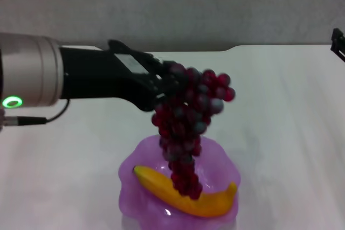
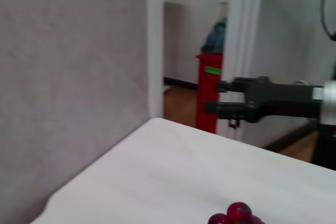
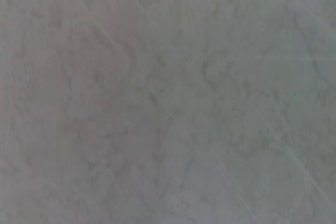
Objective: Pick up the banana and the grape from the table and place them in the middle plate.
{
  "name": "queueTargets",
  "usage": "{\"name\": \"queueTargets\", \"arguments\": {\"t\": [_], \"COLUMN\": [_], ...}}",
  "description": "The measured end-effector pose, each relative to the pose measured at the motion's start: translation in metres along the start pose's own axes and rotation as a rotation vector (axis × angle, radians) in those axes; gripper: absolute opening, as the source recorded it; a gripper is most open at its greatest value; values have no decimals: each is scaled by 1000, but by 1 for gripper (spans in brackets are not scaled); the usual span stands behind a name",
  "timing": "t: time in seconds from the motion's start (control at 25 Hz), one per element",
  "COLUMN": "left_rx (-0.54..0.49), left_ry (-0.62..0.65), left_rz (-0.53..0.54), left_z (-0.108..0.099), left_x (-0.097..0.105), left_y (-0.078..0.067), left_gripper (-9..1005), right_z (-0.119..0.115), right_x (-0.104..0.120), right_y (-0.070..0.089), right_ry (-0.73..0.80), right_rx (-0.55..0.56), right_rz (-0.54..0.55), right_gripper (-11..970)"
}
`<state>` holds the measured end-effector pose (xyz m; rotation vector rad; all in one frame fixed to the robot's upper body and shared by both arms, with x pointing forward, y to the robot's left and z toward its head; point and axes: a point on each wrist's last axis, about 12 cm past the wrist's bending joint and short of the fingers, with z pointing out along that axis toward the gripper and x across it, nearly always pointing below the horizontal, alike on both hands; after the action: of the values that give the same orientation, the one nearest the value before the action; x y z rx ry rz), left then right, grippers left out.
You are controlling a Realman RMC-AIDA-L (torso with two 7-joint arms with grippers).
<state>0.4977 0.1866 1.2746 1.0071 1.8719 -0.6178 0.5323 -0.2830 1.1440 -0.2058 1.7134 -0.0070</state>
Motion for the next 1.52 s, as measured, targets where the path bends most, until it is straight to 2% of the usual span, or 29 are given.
{"name": "queueTargets", "arguments": {"t": [0.28, 0.48, 0.76, 1.0, 1.2, 1.36, 1.52], "left_rx": [62, 119, 187, 173, 209, 225, 172], "left_ry": [45, 133, 192, 183, 135, 76, 37], "left_rz": [11, -38, -39, -37, -29, -60, -64], "left_z": [17, 44, 82, 111, 134, 143, 146], "left_x": [7, 27, 41, 52, 61, 71, 79], "left_y": [-12, -12, -13, 2, 8, 17, 31], "left_gripper": [220, 216, 213, 212, 211, 210, 210], "right_z": [1, 2, 4, 7, 9, 12, 13], "right_x": [-3, -2, -4, -4, -5, -3, -2], "right_y": [2, 2, 5, 9, 11, 15, 15], "right_ry": [-7, -3, -9, -11, -10, -4, 0], "right_rx": [-7, -8, -18, -32, -38, -52, -55], "right_rz": [0, 0, -2, -5, -7, -6, -6], "right_gripper": [745, 745, 746, 746, 746, 745, 745]}}
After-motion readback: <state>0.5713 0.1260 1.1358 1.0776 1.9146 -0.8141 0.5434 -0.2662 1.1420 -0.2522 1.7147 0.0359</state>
